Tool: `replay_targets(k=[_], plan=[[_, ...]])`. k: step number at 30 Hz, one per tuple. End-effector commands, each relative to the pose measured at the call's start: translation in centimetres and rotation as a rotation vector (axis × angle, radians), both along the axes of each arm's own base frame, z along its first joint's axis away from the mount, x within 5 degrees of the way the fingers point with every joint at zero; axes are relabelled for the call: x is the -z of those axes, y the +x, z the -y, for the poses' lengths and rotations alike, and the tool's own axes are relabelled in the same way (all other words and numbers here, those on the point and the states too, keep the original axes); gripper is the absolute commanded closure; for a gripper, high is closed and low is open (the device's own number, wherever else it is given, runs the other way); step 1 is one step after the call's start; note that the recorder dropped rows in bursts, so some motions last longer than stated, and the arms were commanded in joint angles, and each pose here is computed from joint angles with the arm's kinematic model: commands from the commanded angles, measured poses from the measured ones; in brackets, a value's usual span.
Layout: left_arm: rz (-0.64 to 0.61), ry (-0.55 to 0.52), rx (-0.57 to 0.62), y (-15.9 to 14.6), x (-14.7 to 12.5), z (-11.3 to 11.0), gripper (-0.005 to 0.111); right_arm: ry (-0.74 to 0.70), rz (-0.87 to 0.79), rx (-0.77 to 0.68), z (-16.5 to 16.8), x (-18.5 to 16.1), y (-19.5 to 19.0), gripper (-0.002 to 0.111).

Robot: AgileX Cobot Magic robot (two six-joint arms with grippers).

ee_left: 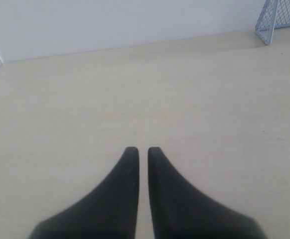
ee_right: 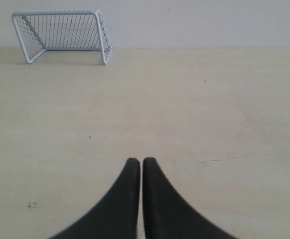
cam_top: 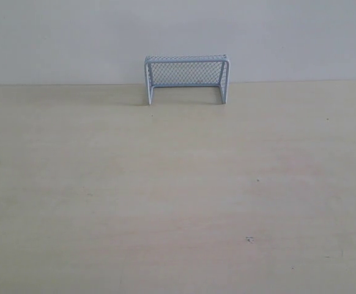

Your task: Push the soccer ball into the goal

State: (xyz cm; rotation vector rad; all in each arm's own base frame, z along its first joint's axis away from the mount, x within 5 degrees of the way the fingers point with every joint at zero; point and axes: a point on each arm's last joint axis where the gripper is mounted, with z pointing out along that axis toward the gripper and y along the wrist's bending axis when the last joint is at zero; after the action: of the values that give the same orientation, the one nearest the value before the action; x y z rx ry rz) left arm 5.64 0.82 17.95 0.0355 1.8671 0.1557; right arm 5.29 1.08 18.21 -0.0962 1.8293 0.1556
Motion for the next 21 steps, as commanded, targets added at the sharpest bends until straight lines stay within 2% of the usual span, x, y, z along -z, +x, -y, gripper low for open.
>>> replay_targets(k=[1,21], plan=[[0.003,-0.009,0.006,0.05,-0.14,0.05,0.1,0.008,0.004,0.007,0.03,-0.04,-0.03,0.108],[0.003,-0.009,0.006,0.05,-0.14,0.05,0.1,0.019,-0.004,0.051,0.39,0.02,0.0,0.108]])
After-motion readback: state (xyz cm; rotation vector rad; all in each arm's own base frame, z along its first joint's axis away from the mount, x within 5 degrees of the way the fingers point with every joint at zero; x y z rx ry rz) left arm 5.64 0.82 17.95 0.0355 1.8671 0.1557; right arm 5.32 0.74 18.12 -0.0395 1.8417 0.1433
